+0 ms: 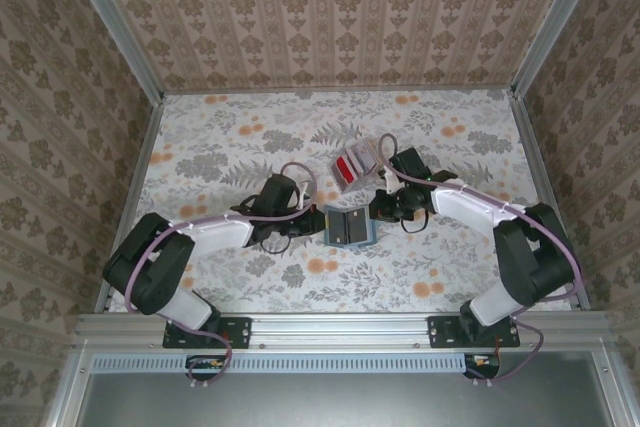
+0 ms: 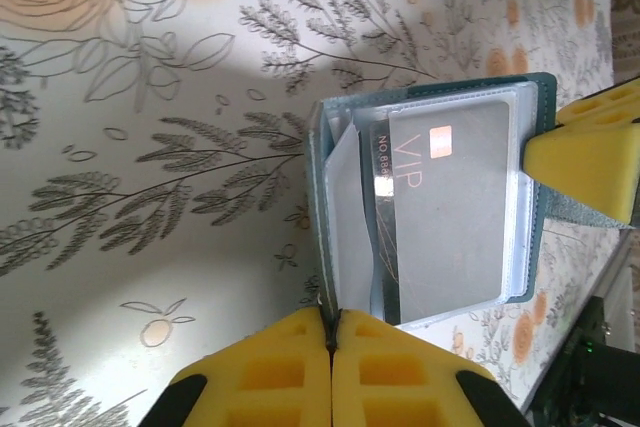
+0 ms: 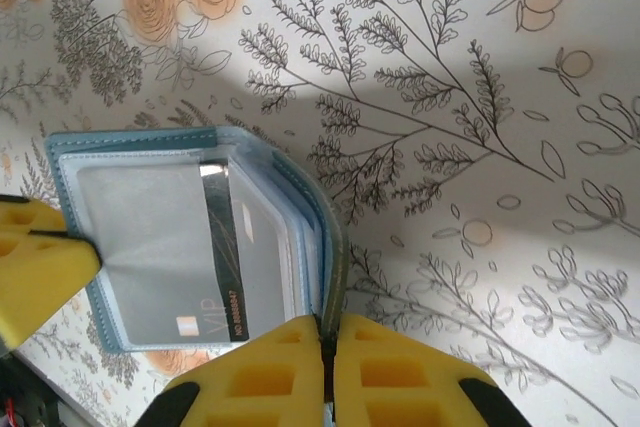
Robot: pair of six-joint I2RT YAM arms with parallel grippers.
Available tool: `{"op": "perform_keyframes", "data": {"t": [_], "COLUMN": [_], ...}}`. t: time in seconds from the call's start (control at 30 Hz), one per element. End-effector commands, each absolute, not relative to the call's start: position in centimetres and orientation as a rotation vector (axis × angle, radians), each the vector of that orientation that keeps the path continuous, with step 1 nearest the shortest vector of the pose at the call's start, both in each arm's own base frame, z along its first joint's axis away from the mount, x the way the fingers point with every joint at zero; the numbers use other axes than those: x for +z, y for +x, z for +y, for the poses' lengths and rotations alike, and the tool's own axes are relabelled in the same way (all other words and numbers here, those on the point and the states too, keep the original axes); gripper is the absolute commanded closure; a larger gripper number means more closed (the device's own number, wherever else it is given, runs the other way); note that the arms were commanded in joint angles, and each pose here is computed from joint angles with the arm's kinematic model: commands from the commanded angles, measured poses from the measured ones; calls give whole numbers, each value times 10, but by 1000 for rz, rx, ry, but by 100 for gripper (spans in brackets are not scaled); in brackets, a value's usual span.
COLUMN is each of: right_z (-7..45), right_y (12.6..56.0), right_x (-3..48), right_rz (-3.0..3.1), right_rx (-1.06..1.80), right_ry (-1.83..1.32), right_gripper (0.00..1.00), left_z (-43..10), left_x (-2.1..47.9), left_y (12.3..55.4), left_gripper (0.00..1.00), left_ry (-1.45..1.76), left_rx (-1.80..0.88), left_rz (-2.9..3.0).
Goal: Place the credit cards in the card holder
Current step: Open the card holder at the center of the table.
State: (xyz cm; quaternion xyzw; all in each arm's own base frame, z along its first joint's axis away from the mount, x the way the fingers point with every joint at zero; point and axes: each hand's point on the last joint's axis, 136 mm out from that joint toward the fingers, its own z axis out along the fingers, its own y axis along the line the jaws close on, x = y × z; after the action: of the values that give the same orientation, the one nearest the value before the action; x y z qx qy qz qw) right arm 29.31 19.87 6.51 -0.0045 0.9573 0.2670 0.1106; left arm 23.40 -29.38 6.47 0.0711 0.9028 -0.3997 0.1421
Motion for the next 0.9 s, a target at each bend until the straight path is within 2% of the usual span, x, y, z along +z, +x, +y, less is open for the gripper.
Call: {"op": "perform_keyframes", "data": {"t": [0.0,0.17,0.4,0.6,0.8,0.87], "right_z": [201,185,152,174,208,218], "right_y": [305,312,319,305,280,276], "right_x": [66,73,104,144,139,125], "right_rz": [2789,2788,2737,2643,2693,2739], "right_rx": [808,758,728,928,1038,992], "right_ry": [-5,1,27,-55,-137,-150], "right_gripper": [84,74,69,67,66,66], "left_z": [-291,-290,-288,-291,-295,-298], "left_x": [61,52,48,51,50,48], "left_y": [238,236,236,237,239,240], "left_gripper": [95,96,96,96,96,96], "left_ry": [146,105,83,101,107,114], "left_rx": [-1122,-1079,-1043,-1030,-1026,-1040], "left_rz": [2600,2638,2654,2661,2665,2668]}}
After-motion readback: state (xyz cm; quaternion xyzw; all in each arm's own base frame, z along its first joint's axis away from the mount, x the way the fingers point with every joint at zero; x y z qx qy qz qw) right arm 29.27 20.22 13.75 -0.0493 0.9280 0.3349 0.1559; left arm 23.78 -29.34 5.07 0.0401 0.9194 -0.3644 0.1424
